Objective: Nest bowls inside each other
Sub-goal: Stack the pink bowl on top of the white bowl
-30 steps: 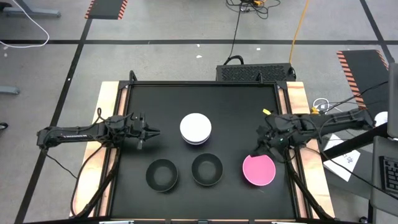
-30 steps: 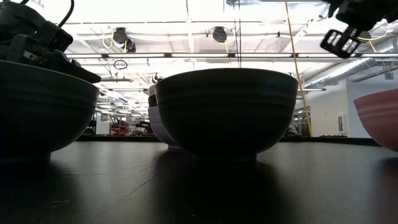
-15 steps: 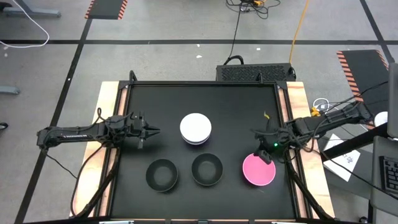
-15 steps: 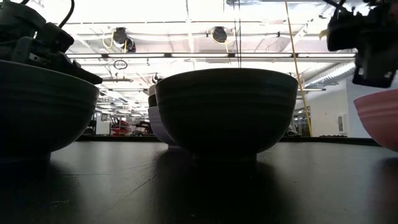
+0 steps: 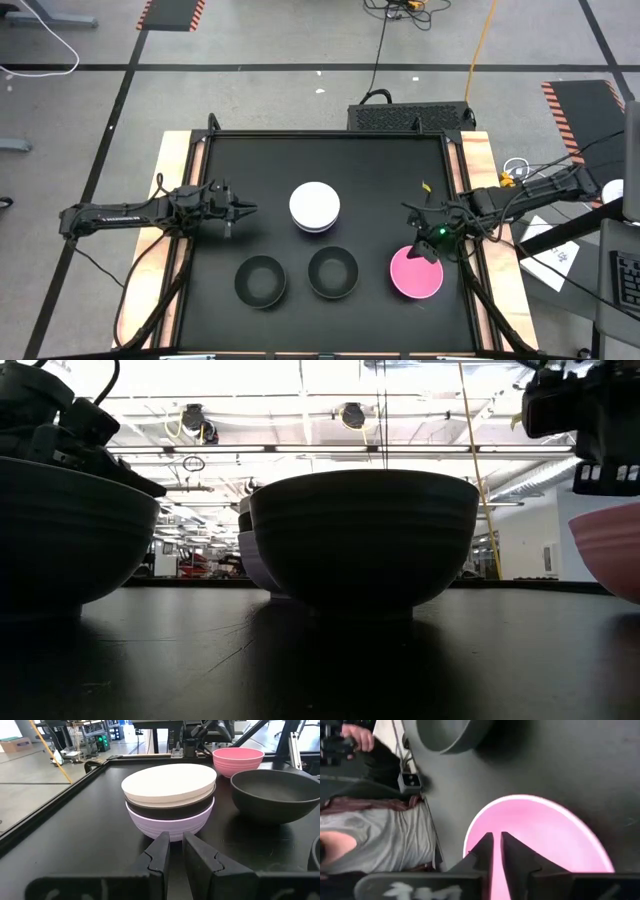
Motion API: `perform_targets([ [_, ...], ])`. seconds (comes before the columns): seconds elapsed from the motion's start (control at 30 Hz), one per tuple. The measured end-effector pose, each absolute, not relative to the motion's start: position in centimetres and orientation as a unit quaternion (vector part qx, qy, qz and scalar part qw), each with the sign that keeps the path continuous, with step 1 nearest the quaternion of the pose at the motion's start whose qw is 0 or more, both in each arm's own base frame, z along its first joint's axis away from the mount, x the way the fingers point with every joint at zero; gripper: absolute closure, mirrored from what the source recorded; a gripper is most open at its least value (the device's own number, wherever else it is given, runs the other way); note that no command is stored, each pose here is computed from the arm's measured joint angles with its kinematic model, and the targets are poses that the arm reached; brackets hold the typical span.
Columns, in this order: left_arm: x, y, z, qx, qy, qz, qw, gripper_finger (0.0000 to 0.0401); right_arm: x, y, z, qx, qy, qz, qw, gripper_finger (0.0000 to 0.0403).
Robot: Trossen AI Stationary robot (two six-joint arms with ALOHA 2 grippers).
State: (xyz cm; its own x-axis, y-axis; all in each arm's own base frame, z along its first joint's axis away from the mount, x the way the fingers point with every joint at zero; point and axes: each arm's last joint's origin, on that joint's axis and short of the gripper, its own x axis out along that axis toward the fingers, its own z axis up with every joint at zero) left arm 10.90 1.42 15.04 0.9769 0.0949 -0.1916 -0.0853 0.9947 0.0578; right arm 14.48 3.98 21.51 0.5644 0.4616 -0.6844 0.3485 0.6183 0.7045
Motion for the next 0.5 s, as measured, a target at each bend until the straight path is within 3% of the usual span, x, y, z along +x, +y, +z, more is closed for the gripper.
perform_targets([
  [0.27,10.9,1.4,14.9,0.024,0.103,0.045,0.993,0.0345,13.8,2.9,20.7,0.455,0.499,-0.028,0.737,0.0268],
  [0.5,10.9,1.4,14.9,0.025,0.103,0.045,0.993,0.0345,13.6,2.7,20.7,0.500,0.515,-0.019,0.696,0.0188],
])
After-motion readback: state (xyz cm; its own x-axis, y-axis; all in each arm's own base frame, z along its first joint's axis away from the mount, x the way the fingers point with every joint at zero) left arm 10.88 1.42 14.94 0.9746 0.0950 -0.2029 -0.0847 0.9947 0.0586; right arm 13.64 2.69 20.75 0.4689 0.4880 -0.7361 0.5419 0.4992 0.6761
